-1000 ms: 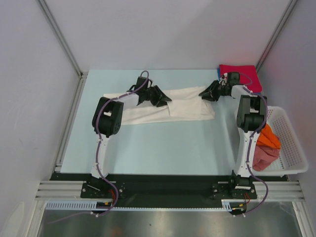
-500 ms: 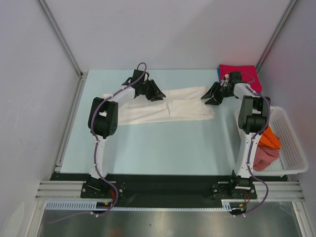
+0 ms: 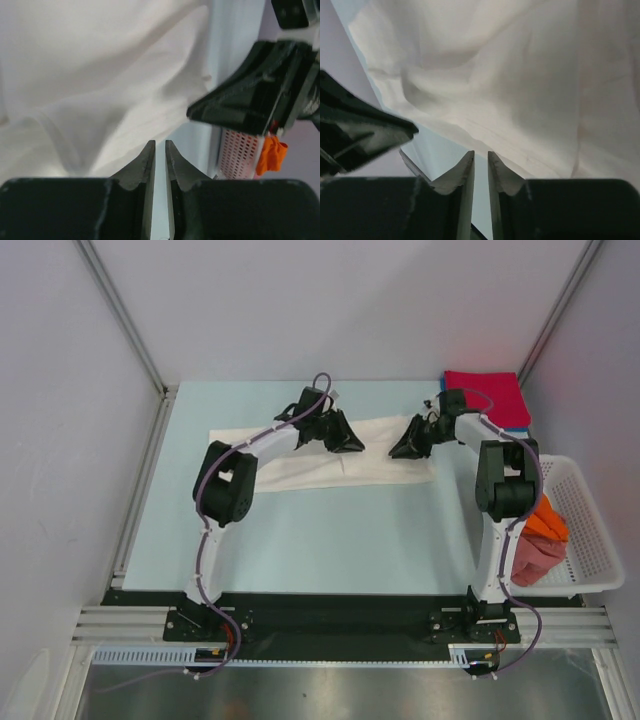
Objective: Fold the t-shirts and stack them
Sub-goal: Fold the tshirt
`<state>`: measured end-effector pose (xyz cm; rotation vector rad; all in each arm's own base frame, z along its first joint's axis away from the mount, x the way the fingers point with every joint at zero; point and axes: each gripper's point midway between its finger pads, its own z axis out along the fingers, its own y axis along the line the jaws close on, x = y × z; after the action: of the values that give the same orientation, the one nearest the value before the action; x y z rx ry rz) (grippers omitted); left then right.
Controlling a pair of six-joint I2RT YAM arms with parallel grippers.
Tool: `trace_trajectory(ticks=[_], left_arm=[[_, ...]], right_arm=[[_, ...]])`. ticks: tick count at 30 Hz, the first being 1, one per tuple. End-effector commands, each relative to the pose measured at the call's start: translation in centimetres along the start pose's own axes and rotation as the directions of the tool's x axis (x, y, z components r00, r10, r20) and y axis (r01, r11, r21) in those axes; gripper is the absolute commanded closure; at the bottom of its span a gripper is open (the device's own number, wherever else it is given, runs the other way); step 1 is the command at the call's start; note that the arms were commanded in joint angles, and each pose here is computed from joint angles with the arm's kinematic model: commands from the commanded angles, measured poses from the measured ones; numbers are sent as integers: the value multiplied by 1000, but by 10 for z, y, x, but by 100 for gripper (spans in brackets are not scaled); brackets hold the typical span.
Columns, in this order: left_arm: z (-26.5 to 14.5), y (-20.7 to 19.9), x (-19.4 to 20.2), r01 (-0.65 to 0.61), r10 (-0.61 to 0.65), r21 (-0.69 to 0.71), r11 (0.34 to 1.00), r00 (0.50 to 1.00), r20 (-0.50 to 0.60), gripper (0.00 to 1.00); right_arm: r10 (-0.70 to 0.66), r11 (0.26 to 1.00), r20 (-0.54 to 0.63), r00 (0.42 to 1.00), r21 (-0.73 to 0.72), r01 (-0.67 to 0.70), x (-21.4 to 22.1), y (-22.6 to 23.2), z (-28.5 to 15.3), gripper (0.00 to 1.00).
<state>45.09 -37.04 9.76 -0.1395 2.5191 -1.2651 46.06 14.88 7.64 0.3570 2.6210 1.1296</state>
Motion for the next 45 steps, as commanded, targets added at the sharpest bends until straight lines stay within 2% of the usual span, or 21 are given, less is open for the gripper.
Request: trace_trajectory(ticks=[1,4,7,12,16,17,19,20,21,23,24,25,30,34,35,40,45], left_arm=[[14,32,-26,53,-52,-10,999,998,32,83],[24,46,-42,64,-64,4,998,997,38,82],[39,64,-44,104,-104,3,995,995,2,82],[28,73,-55,136,-136,-9,991,991,13,79],[-3,57,-57,96,-96,17,995,995,12,68],[-25,38,-62,65,-66,22,998,997,33,66],[-50,42,-62,21,-20,-20,1000,998,51,62],[-64,47,-60,21,-17,-61,998,998,62,59],[-93,30,-67,-45,51,-63,997,993,104,58],[-120,54,-56,-24,40,-153,988,994,104,55],[-148,45,-61,-71,101,-183,980,983,156,52],[-160,67,-51,-39,75,-230,972,985,153,51],[-236,119,-23,72,30,-369,927,964,263,40],[-286,181,7,257,-85,-443,859,925,371,31],[-295,185,9,277,-89,-444,853,913,399,31],[-305,226,27,441,-232,-414,797,855,464,27],[-304,261,35,535,-314,-420,733,814,489,27]], right_arm=[[39,999,-31,999,-30,-40,17,-10,12,82],[67,998,-24,997,13,-67,17,-35,13,87],[111,992,-12,994,54,-110,16,-60,10,88],[105,989,3,995,102,-104,13,-68,-4,87],[75,988,14,997,132,-76,12,-62,-17,85],[70,987,25,997,145,-73,10,-61,-20,84],[71,986,40,997,148,-76,8,-54,-27,81],[74,986,49,996,149,-81,7,-51,-30,78],[73,985,57,996,150,-81,6,-47,-33,71],[67,984,77,995,160,-78,5,-39,-41,65],[70,983,86,994,165,-84,4,-36,-44,56],[77,980,89,993,174,-91,6,-35,-47,51],[90,970,148,985,212,-121,12,-19,-64,30],[142,961,212,967,204,-185,15,-14,-71,20],[152,958,238,959,203,-202,14,-14,-73,18],[198,948,275,941,189,-255,30,-10,-67,12],[265,930,307,914,171,-327,46,-22,-63,9]])
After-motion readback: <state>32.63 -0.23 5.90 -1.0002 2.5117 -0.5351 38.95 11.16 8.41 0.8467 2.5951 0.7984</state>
